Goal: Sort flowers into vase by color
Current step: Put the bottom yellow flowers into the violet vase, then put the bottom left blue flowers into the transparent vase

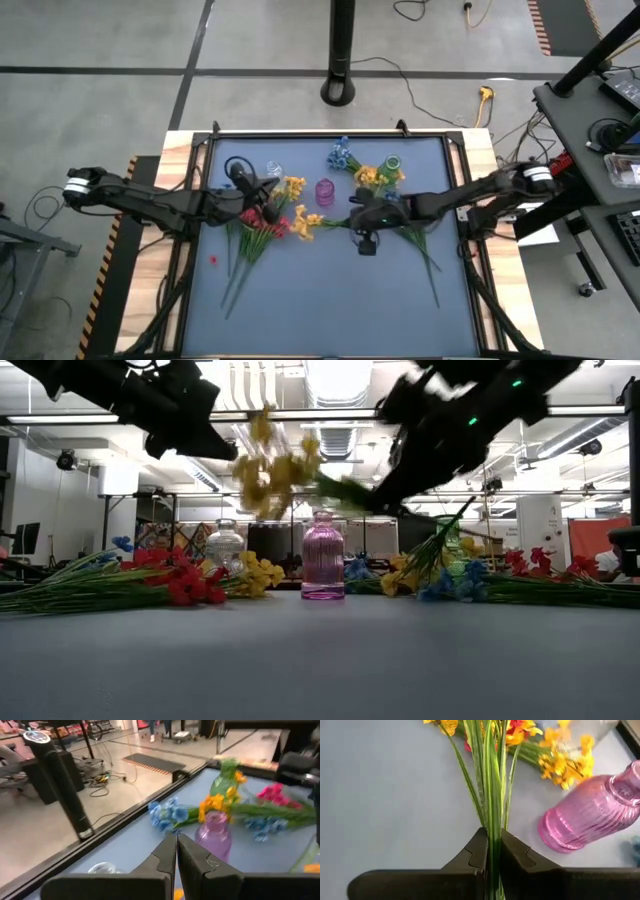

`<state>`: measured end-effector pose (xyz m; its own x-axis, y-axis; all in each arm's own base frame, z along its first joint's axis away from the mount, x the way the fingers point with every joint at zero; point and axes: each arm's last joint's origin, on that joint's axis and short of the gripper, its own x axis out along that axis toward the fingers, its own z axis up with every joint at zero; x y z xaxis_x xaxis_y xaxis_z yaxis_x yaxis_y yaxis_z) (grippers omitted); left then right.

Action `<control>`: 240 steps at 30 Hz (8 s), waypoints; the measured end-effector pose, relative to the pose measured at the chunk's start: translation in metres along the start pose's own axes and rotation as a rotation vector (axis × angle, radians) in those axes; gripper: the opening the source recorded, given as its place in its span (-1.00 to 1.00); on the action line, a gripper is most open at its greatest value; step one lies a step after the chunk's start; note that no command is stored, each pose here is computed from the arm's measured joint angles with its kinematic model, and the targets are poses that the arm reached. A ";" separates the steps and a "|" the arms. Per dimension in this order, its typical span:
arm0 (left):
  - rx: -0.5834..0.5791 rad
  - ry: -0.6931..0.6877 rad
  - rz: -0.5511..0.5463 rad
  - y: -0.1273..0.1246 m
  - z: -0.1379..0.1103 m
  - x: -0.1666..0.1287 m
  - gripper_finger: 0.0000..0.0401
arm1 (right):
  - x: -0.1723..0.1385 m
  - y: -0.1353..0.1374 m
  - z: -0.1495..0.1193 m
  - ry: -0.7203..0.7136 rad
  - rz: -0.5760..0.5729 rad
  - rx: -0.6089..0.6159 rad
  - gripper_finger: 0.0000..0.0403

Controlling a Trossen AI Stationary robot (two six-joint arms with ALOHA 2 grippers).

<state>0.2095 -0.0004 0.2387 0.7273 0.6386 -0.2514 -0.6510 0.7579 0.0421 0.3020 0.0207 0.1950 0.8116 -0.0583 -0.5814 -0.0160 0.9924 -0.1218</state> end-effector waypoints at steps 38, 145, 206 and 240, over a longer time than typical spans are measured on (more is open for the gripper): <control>-0.020 -0.087 -0.222 0.009 0.021 -0.021 -1.00 | -0.018 -0.032 0.031 -1.136 -0.159 0.175 -0.89; -0.104 -0.006 -0.252 0.013 0.015 -0.026 -1.00 | 0.027 -0.094 0.041 -0.426 -0.401 0.204 0.36; -0.181 1.149 0.264 -0.029 -0.024 -0.050 -0.48 | -0.072 -0.003 0.025 0.107 -0.106 0.256 0.36; -0.238 1.136 0.471 -0.006 -0.069 -0.053 0.04 | -0.072 -0.003 0.024 0.119 -0.109 0.235 0.35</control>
<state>0.1603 -0.0481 0.1848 -0.1082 0.2752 -0.9553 -0.9059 0.3685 0.2088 0.2573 0.0242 0.2564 0.7264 -0.1644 -0.6673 0.2149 0.9766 -0.0067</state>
